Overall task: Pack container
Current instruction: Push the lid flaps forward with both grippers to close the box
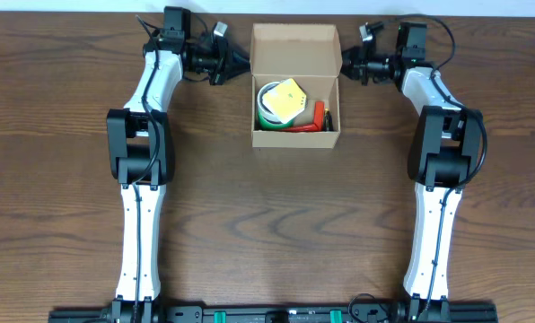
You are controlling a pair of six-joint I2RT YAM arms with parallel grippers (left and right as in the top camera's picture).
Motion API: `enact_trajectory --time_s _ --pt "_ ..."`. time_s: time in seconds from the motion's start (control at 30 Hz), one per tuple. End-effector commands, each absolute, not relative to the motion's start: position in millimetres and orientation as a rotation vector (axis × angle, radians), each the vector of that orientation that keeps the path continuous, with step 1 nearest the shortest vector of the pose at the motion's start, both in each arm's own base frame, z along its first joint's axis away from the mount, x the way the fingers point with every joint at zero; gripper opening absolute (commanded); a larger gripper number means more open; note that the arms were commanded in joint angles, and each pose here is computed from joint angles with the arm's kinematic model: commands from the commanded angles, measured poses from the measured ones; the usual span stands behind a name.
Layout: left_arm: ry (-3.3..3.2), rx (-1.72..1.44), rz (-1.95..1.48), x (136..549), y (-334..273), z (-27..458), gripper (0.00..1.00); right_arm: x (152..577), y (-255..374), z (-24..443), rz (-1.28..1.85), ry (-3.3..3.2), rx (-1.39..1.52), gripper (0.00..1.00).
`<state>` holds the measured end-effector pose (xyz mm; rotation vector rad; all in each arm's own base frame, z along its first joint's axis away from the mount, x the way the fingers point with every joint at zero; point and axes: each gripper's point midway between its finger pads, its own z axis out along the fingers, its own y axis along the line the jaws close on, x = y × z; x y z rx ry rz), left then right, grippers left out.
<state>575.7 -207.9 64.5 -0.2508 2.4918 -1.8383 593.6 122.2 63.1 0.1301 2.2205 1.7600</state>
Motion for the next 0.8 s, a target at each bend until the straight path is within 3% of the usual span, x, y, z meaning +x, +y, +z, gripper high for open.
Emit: enact_trajectory --time_s 0.0,0.3,0.77 --pt "2.459 -0.257 -1.918 578 -211 69 0.06 586 131 81 1.925 2.189 0.11 0.01" --pt "2.383 -0.112 -1.952 579 -225 94 0.06 579 137 120 2.08 2.129 -0.016 0.02" --pt "2.417 0.001 -1.572 567 -218 168 0.06 565 151 188 2.102 2.083 -0.136 0.02"
